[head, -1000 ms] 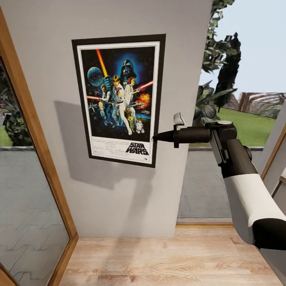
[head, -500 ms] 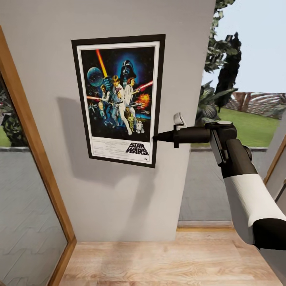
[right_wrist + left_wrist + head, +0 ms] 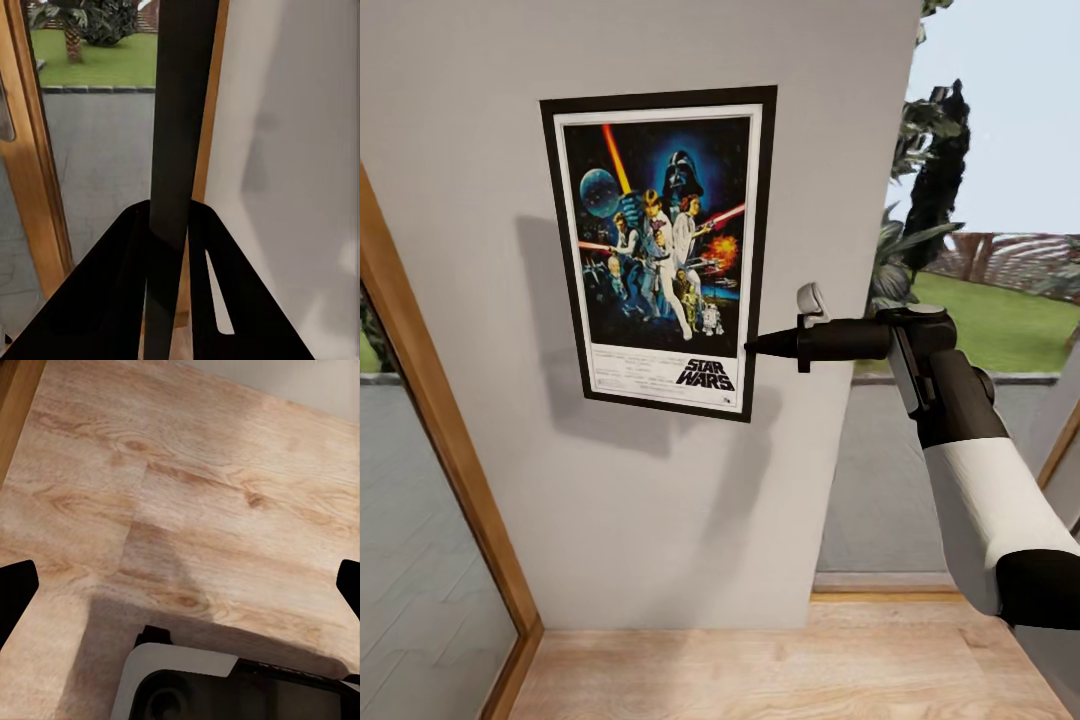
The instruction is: Pick up the poster from the kitchen countertop and hang it on one of the wall nails in the kitchen.
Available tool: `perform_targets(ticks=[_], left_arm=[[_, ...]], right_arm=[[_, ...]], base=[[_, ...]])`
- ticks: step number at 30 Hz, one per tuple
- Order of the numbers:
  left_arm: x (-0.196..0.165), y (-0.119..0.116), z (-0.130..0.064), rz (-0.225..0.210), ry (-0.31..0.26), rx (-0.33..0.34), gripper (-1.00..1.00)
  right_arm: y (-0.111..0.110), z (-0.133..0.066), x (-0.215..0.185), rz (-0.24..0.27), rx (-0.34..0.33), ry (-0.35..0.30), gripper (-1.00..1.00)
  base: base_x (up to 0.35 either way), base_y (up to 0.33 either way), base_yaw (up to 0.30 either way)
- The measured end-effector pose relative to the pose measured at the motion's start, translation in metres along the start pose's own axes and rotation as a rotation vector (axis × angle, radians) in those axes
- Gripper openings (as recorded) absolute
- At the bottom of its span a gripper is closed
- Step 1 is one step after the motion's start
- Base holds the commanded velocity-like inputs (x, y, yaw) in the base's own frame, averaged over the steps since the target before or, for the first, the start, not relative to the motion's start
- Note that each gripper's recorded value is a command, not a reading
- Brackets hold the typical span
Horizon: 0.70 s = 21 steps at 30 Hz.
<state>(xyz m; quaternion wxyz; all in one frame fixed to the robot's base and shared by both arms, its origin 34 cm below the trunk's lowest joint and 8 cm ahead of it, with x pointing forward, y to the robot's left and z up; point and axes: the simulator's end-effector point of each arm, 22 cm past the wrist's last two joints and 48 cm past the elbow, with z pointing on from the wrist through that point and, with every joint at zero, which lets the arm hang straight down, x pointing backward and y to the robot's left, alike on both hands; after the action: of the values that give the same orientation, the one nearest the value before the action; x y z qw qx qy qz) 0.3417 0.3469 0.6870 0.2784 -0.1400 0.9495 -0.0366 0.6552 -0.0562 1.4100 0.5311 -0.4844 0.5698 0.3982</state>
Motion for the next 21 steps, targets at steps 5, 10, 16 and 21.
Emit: perform_targets(ticks=[5, 10, 16, 21], left_arm=[[0.0001, 0.0, -0.0002, 0.0, 0.0, 0.0, 1.0], [0.0, 0.0, -0.0001, 0.0, 0.0, 0.0, 1.0], [-0.0001, 0.0, 0.0001, 0.0, 0.0, 0.0, 1.0], [0.0, 0.0, 0.0001, 0.0, 0.0, 0.0, 1.0]], right_arm=[[0.0003, -0.0003, -0.0007, -0.001, 0.001, -0.001, -1.0], [-0.0002, -0.0004, -0.0003, 0.0, 0.001, -0.001, -1.0], [-0.0003, -0.0001, 0.0001, 0.0, 0.001, 0.0, -1.0], [-0.0003, -0.0002, 0.0, 0.0, 0.001, 0.0, -1.0]], base=[[0.24, 0.0, 0.0], [0.212, 0.0, 0.0], [0.039, 0.013, 0.0], [0.003, 0.113, 0.0]])
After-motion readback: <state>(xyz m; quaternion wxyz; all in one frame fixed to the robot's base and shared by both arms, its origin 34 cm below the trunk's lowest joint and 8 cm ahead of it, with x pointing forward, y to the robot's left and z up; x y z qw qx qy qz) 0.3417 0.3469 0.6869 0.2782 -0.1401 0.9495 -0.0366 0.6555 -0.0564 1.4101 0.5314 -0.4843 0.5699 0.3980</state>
